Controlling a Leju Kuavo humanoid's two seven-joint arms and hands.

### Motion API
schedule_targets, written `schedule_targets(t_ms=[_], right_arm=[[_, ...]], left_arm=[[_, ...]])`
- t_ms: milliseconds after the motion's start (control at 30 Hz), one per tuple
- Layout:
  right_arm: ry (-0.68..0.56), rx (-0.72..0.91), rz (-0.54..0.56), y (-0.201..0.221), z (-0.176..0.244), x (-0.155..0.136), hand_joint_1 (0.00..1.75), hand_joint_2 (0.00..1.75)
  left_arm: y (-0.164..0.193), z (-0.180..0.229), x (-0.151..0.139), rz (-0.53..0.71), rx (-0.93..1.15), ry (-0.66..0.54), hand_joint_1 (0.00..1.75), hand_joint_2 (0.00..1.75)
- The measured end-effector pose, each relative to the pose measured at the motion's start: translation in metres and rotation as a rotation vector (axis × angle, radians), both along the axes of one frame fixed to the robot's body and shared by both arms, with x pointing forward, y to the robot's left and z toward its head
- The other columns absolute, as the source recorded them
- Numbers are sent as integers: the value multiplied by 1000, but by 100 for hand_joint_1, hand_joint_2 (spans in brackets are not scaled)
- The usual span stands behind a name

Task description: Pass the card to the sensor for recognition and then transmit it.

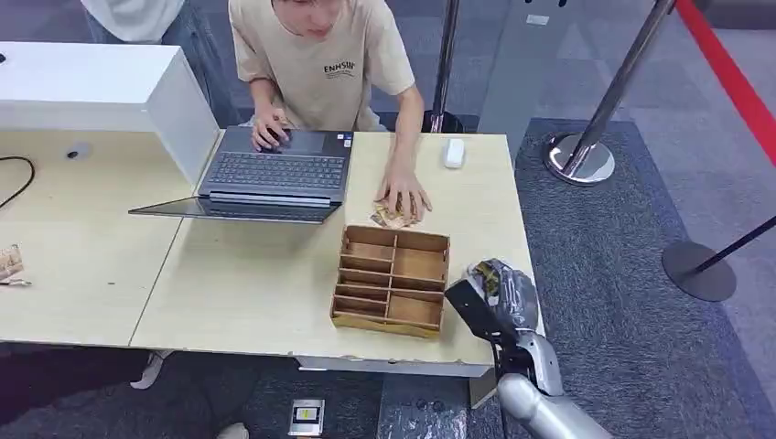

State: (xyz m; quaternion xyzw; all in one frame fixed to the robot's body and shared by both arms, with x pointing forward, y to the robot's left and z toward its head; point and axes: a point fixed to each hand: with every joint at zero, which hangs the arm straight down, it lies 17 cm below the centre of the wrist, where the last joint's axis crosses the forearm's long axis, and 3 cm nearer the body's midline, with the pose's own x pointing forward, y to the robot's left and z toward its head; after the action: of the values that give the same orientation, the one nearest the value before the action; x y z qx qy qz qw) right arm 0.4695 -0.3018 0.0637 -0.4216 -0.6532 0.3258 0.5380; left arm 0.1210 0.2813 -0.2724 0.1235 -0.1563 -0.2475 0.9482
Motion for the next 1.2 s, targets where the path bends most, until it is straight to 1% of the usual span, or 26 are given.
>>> schedule_targets(t_ms=[133,333,433,600,667,900,1200], right_arm=[[50,-22,-29,-15,-22,-5,175,175],[94,-38,-63,-33,-42,-10,175,175],[115,-43,-68,-36,-51,-13,175,175],[118,-43,-68,-36,-52,-13,175,175],[142,-27,-79,-41,-62,-13,175,175],[163,15,-75,-37,-68,-10,175,175],[161,248,-91,-30,-67,-5,175,175]], left_arm=[[0,0,0,2,1,3,0,175],[1,0,-2,4,5,10,0,175],[1,-1,-2,4,7,13,0,175],[1,-1,-2,4,7,13,0,175],[1,-1,-3,3,8,18,0,175],[1,-1,-3,3,7,20,0,175],[1,-1,-3,7,5,20,0,175]])
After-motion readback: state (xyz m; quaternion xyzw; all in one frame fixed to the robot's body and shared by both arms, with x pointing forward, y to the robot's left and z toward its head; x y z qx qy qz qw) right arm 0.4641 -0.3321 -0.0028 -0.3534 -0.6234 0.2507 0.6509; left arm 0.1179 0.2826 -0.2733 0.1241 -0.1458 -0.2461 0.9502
